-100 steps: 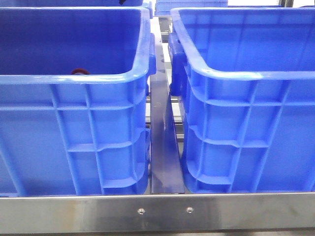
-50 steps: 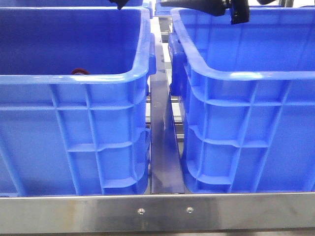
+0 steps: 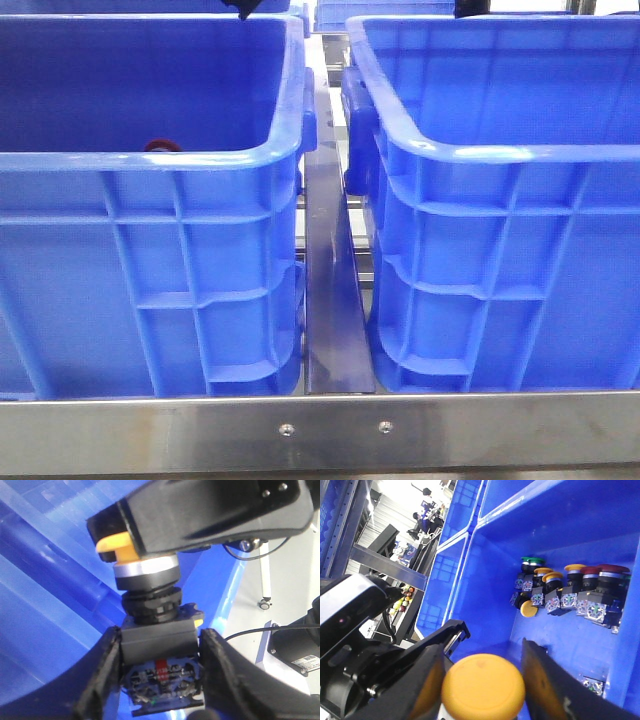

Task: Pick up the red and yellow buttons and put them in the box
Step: 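Grasp the yellow button with right gripper and open left gripper, then lower the yellow button into the empty bin, open right gripper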

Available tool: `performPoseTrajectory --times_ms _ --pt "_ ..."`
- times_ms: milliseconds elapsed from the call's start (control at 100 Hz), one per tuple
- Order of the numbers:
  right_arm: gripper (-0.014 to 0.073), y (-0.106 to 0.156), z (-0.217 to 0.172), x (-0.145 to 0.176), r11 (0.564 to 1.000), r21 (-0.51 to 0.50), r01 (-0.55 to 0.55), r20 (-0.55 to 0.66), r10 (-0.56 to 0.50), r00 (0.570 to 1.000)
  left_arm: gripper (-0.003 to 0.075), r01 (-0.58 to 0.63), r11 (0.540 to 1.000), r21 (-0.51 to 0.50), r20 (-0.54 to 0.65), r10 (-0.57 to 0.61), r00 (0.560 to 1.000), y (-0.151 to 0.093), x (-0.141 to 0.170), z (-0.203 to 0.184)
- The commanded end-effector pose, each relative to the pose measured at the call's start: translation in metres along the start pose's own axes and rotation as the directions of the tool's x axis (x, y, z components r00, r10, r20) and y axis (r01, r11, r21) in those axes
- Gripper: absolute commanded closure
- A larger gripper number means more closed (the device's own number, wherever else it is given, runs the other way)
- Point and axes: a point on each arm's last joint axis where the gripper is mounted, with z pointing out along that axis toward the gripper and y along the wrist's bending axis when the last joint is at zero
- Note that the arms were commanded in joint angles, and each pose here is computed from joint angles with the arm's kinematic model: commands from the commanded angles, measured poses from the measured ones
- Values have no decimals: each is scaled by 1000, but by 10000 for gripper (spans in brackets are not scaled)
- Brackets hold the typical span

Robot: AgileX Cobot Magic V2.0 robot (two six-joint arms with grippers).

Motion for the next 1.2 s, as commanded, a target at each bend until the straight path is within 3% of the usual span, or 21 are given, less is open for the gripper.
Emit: performPoseTrajectory --times_ms 0,60,210,280,450,610,730,830,950,1040,1190 --pt "495 21 -5 -10 993 -111 -28 52 34 998 612 -7 999 31 98 4 995 -15 -15 -12" --pt "495 21 -5 -10 993 -111 -28 52 34 998 533 -9 1000 29 96 6 995 -15 -15 -12" --pt "495 21 -5 -10 994 -109 -26 55 32 998 191 -8 1000 13 114 6 993 -13 -17 -12" --pt "495 19 -6 -12 994 -105 -20 62 27 998 92 -6 1000 -1 126 6 992 -12 -18 -12" --pt "495 11 -21 -29 997 -61 51 141 -42 989 84 -6 1000 10 118 5 993 -13 -18 -12" --pt "495 1 -51 -53 976 43 211 256 -215 943 84 -2 999 41 108 -3 994 -16 -17 -12" --pt "495 -8 -69 -67 886 179 428 280 -463 841 84 -1 999 51 102 -4 995 -17 -16 -12" --pt "495 -19 -74 -72 733 316 602 214 -674 707 84 -2 999 54 99 -4 995 -17 -16 -12" --pt "495 -34 -72 -76 580 431 691 98 -792 603 83 0 998 62 98 -6 995 -18 -16 -12" --pt "495 -49 -70 -78 520 486 702 26 -812 584 84 0 998 68 94 -6 996 -18 -15 -12" --pt "495 -74 -62 -80 508 511 694 -37 -793 608 84 10 996 90 99 -19 995 -20 -16 -12"
